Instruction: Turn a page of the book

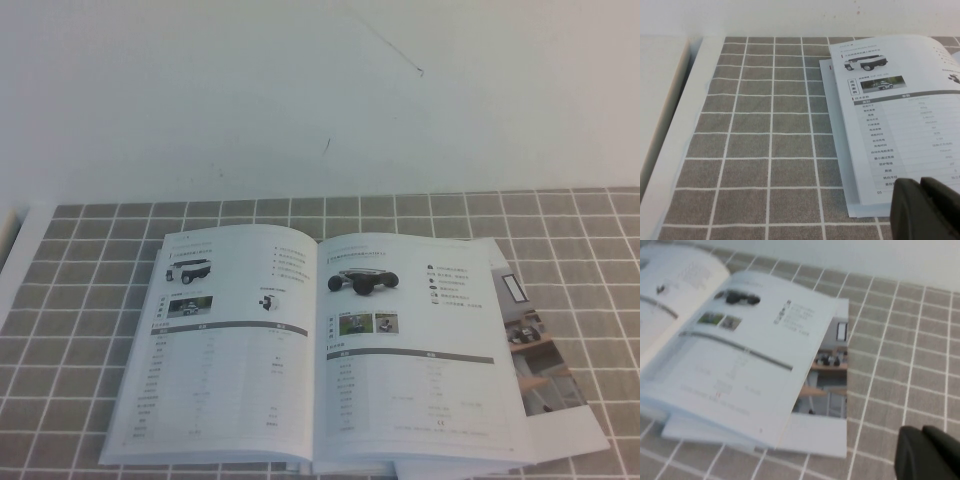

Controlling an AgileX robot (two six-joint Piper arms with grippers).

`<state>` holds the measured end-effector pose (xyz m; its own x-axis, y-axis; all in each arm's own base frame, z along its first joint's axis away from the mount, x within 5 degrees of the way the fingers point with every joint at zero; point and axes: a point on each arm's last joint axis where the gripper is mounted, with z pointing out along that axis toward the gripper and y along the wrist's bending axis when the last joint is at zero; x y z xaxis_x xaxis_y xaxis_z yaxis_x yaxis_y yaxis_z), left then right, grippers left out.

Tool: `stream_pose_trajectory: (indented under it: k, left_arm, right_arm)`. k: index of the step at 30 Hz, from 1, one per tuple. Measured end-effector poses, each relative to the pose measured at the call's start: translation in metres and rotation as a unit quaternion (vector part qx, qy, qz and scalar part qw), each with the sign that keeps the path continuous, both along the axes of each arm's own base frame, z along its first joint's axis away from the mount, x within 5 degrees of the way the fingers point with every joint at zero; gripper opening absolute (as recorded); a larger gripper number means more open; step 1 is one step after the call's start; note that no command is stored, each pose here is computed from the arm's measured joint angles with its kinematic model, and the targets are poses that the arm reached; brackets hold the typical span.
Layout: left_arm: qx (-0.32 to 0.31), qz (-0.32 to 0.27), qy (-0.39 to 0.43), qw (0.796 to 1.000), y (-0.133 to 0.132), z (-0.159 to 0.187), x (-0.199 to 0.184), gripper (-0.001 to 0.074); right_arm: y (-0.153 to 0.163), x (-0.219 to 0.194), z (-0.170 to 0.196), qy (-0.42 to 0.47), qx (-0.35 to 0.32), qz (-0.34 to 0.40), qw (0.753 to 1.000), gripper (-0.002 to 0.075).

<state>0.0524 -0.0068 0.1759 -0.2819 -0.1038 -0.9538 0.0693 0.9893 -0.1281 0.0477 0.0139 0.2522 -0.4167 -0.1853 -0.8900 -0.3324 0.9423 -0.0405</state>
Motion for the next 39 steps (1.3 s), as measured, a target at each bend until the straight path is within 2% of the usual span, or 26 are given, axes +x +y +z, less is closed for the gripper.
stream_pose_trajectory:
  k: [3,8,13,19,39]
  left_arm:
    - [0.000,0.000,0.001,1.000,0.000,0.000,0.000,-0.0004]
    - [0.000,0.000,0.001,1.000,0.000,0.000,0.000,-0.0004]
    - [0.001,0.000,0.001,1.000,0.000,0.000,0.000,-0.0004]
    - [0.002,0.000,0.000,1.000,0.000,0.000,0.000,-0.0004]
    - [0.002,0.000,0.000,1.000,0.000,0.000,0.000,-0.0004]
  right_arm:
    - [-0.003,0.001,-0.006,-0.050,0.036,-0.048,0.997,-0.0002]
    - [-0.012,0.001,-0.034,-0.120,0.045,-0.142,0.982,-0.0002]
    - [-0.018,0.005,-0.070,-0.107,0.025,-0.194,0.975,-0.0002]
    - [-0.019,0.003,-0.082,-0.068,0.002,-0.198,0.978,-0.0002]
    - [-0.017,0.003,-0.083,-0.073,-0.043,-0.157,0.984,-0.0002]
